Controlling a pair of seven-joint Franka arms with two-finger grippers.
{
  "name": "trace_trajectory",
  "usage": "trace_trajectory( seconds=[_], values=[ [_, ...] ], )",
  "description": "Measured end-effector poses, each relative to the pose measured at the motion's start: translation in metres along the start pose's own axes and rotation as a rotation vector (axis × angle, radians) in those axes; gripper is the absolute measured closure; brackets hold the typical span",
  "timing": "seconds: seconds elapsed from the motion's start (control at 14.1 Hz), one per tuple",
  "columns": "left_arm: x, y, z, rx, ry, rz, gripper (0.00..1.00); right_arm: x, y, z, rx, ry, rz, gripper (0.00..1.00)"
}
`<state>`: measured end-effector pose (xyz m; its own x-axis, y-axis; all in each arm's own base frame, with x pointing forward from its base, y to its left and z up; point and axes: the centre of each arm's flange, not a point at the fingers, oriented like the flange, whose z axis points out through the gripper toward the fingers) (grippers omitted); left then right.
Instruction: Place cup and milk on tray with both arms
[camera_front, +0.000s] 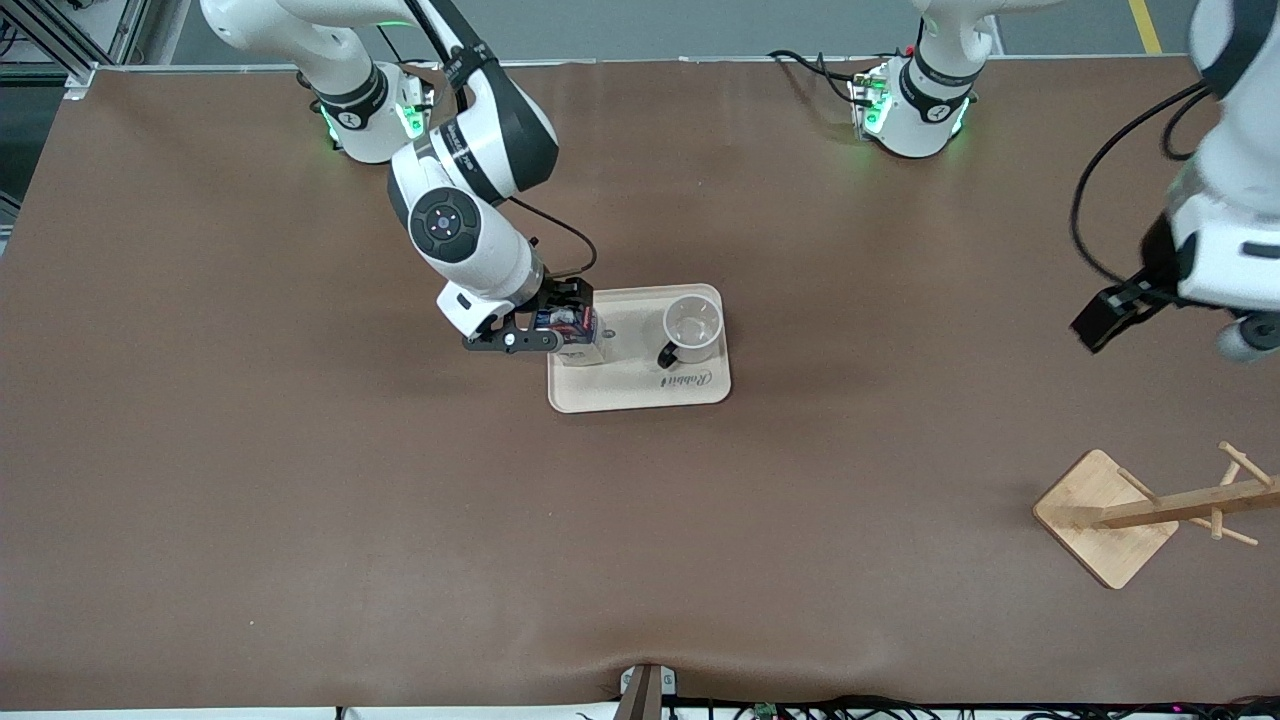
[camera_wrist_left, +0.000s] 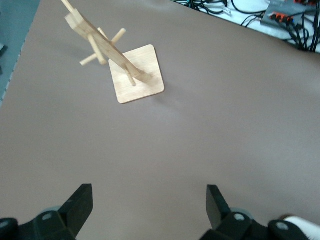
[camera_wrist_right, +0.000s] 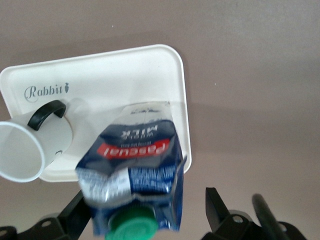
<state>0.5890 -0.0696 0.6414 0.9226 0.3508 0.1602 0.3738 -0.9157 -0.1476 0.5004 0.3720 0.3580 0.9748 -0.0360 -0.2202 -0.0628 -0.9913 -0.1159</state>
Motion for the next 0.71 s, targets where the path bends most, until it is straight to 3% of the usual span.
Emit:
trace_trajectory(
  seconds=[0.28,0.57,0.71],
  values=[
    [-0.008,-0.046,-0.015,-0.099,-0.114,0.083,0.0,0.0,-0.005,-0.013,0.003,-0.002,0.003,0.0],
    [-0.011,-0.064,-0.025,-0.249,-0.161,0.131,0.0,0.011,0.007,-0.033,0.002,-0.008,0.032,0.0],
    [-0.014,-0.066,-0.023,-0.266,-0.178,0.197,0.0,0.025,0.027,-0.069,0.002,-0.036,0.066,0.0]
  ],
)
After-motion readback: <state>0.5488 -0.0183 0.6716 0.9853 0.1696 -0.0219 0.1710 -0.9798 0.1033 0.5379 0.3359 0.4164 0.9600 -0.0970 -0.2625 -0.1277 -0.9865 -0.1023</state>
